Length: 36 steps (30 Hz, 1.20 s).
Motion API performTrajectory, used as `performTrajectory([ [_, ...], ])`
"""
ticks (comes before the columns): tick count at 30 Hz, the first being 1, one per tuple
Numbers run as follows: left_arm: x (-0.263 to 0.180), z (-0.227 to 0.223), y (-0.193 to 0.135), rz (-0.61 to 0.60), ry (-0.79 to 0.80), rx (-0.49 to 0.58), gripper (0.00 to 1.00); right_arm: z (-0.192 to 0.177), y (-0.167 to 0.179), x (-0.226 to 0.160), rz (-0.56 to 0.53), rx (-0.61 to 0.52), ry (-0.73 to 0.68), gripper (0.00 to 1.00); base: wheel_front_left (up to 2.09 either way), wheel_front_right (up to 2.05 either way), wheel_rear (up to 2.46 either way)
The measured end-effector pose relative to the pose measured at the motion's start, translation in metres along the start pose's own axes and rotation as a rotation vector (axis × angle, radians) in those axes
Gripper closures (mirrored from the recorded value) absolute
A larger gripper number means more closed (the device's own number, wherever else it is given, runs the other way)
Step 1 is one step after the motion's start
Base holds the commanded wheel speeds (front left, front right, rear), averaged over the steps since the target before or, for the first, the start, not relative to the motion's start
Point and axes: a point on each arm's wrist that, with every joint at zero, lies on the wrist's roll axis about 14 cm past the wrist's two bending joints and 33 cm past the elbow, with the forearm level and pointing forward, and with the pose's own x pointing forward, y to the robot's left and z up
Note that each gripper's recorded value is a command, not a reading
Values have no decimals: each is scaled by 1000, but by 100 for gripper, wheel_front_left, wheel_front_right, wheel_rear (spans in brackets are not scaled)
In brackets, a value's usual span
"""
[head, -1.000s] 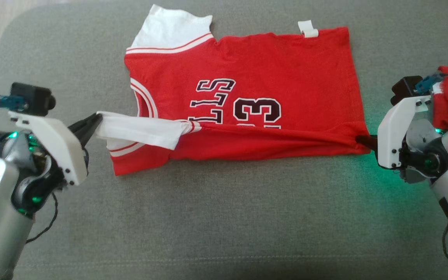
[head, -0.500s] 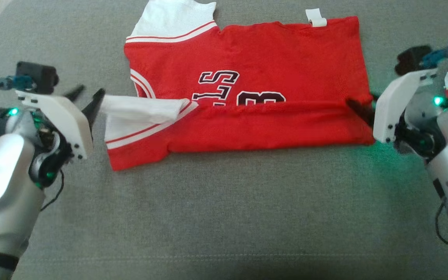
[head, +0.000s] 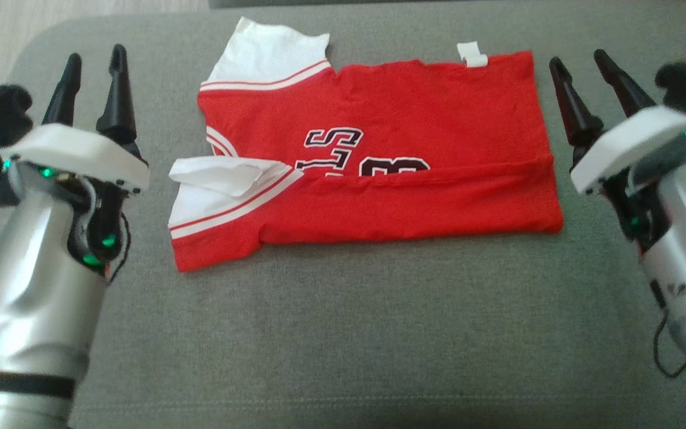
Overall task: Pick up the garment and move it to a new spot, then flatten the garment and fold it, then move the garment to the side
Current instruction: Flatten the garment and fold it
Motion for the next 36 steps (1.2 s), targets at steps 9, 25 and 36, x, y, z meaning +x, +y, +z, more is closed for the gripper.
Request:
performTrajectory([
  [9,-51,17,-13,102,-142,-97,0,-3,4,-46,-71,7,-201,0,0,0,0],
  [25,-115,-79,-36,93,91,-22,0,-33,27,-94,-153,84,-232,0,0,0,0],
  [36,-107,-137,-8,145,338,131,0,-26,11,-99,-199,70,-240,0,0,0,0],
])
